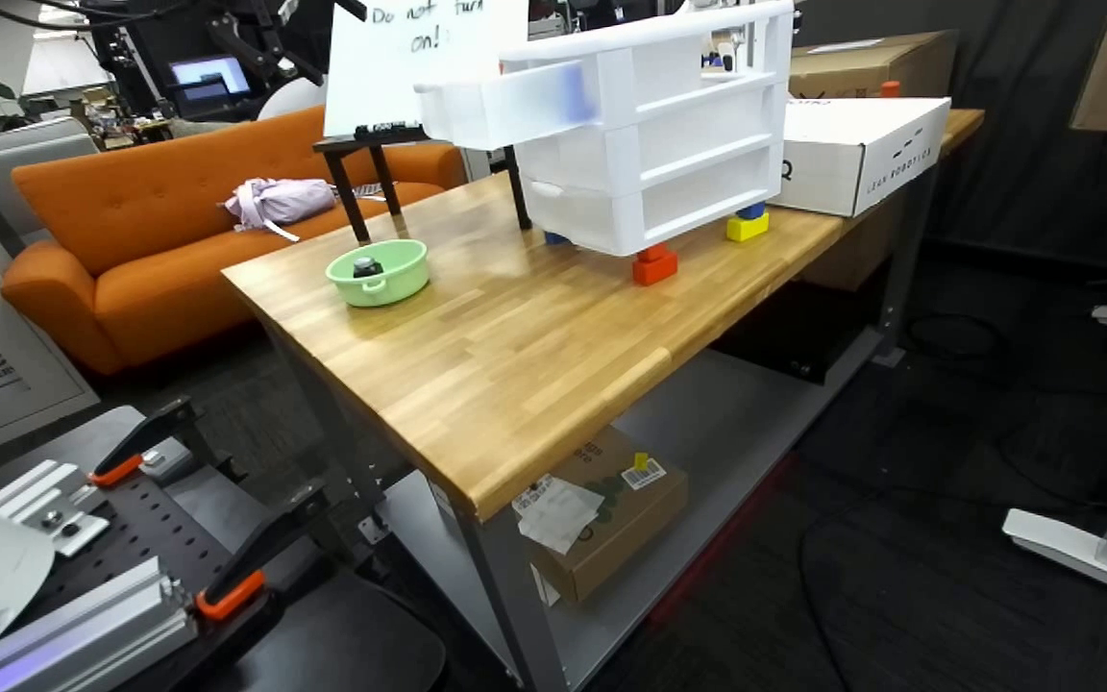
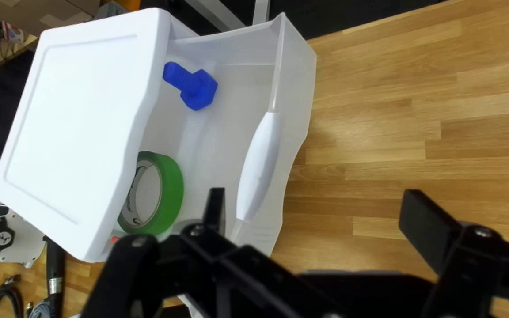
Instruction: Close the top drawer
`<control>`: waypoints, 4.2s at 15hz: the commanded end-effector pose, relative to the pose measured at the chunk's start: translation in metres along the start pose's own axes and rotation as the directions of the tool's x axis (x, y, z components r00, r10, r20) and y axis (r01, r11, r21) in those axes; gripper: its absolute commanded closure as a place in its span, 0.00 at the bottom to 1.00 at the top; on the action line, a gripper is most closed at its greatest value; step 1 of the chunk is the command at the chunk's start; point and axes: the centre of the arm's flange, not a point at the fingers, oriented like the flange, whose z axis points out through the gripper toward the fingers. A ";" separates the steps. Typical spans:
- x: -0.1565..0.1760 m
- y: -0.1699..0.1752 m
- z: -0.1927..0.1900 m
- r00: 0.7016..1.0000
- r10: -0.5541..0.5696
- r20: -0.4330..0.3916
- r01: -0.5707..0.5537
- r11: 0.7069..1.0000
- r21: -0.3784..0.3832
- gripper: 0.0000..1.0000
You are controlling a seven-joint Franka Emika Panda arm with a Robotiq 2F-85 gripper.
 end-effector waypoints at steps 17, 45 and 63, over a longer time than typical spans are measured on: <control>-0.004 -0.026 0.020 0.997 -0.075 0.025 0.074 0.997 0.028 0.00; 0.047 -0.019 0.022 0.928 -0.370 0.052 0.373 0.906 -0.199 0.00; 0.057 -0.013 0.011 0.945 -0.289 -0.157 0.217 0.906 -0.363 0.00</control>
